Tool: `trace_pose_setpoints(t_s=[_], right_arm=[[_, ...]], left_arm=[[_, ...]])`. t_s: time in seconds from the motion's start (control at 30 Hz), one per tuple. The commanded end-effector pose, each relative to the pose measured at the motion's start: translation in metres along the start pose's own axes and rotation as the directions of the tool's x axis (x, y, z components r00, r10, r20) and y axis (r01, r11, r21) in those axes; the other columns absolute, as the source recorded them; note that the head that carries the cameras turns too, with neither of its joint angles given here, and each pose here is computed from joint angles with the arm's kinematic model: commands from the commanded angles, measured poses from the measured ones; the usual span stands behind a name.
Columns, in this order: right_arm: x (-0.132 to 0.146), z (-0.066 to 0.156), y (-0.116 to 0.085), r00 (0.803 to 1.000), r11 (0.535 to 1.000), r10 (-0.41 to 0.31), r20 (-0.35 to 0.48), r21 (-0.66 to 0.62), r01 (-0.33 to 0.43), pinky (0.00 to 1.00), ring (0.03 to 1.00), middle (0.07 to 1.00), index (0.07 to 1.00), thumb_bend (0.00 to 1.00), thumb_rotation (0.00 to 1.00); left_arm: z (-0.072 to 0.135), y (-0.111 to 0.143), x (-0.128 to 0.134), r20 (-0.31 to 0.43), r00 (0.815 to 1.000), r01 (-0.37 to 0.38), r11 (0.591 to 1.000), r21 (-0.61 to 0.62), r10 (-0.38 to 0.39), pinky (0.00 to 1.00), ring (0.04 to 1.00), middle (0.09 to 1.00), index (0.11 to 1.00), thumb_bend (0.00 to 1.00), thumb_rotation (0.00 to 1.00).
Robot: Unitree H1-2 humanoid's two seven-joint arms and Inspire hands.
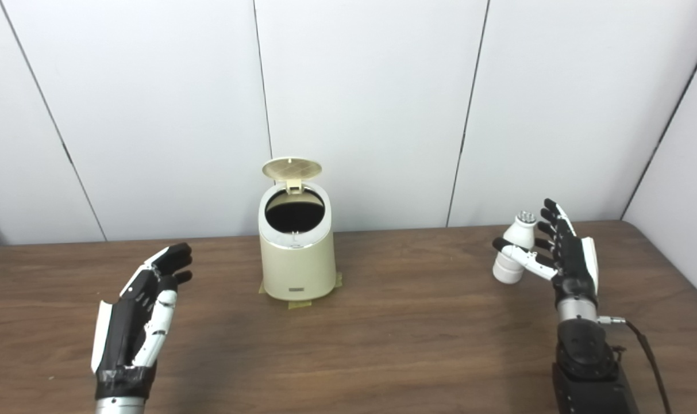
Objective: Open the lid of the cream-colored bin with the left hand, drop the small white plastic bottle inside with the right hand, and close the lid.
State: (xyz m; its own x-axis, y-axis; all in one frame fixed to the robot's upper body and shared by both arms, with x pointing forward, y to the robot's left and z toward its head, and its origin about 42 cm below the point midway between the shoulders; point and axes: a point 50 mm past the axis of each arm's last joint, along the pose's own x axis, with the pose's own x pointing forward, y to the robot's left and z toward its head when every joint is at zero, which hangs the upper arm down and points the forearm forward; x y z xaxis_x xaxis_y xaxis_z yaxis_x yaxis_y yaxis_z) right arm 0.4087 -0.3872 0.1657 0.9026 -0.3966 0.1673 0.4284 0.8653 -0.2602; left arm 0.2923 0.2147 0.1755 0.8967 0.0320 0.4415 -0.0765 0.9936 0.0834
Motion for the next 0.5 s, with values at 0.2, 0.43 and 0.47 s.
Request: trace_pose_setpoints(t_s=[0.2, 0.43, 0.47], right_arm=[[0.017, 0.027, -0.007, 0.995, 1.000, -0.028, 0.091, 0.017, 0.026, 0.76, 0.867, 0.899, 0.917, 0.86, 0.29], [0.012, 0.022, -0.002, 0.998, 0.999, -0.038, 0.057, 0.032, 0.037, 0.74, 0.866, 0.907, 0.928, 0.86, 0.27], [0.011, 0.020, -0.002, 0.998, 0.999, -0.038, 0.057, 0.031, 0.037, 0.74, 0.865, 0.907, 0.928, 0.85, 0.26]], left_arm=[[0.015, 0.000, 0.010, 0.094, 0.996, -0.002, 1.000, -0.012, 0.003, 0.78, 0.826, 0.824, 0.809, 0.25, 0.61], [0.015, 0.001, 0.008, 0.091, 0.996, 0.001, 1.000, -0.020, 0.001, 0.79, 0.830, 0.828, 0.814, 0.25, 0.62], [0.015, 0.001, 0.008, 0.094, 0.996, 0.002, 1.000, -0.019, 0.000, 0.79, 0.831, 0.828, 0.813, 0.25, 0.62]])
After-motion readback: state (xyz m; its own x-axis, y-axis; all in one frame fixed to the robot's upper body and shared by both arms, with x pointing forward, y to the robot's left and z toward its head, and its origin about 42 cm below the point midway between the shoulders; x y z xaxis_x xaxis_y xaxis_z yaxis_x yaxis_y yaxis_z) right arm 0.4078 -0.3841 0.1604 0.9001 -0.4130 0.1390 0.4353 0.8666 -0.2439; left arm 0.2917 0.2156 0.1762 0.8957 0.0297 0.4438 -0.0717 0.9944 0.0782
